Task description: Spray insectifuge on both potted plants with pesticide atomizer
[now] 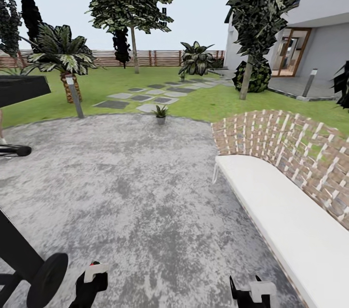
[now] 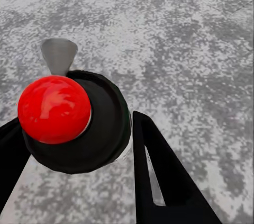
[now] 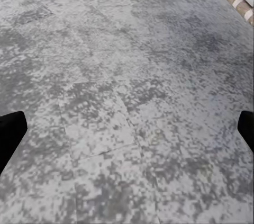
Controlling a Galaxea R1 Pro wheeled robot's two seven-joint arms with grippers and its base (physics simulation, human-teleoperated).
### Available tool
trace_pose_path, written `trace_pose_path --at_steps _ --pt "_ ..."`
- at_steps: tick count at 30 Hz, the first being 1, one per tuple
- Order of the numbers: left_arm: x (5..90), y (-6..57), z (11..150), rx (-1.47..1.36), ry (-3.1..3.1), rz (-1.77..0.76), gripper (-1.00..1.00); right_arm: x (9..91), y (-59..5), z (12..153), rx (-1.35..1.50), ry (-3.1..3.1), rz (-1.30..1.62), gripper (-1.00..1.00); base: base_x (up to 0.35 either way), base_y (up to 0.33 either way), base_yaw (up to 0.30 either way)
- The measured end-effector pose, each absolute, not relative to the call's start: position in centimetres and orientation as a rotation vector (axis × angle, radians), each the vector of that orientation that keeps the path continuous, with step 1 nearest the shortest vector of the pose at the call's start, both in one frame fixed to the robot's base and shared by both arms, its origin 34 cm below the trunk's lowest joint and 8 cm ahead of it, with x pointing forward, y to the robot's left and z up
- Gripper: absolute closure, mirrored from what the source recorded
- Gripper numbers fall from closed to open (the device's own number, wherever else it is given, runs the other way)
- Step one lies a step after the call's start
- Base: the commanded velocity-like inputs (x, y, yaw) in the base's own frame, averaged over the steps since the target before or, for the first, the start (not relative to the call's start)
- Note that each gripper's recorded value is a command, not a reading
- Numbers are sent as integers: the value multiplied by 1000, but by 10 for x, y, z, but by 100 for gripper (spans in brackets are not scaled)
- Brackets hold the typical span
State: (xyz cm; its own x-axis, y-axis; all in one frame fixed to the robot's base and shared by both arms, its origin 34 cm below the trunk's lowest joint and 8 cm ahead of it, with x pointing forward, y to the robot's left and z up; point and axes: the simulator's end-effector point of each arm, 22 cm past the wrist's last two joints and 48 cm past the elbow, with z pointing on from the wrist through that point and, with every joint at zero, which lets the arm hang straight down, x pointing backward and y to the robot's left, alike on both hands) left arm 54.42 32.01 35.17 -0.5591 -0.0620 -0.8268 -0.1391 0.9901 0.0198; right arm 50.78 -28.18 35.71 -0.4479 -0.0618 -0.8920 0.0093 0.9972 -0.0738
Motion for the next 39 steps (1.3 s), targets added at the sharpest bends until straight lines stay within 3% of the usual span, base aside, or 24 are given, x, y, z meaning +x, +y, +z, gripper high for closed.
trace_pose_path --at_steps 12,39 --pt "544 320 352 -140 2165 102 100 508 -282 357 -37 2033 -81 -100 339 0 130" --pt "544 320 352 -140 2165 102 100 508 -282 357 -37 2033 -81 -100 340 0 3"
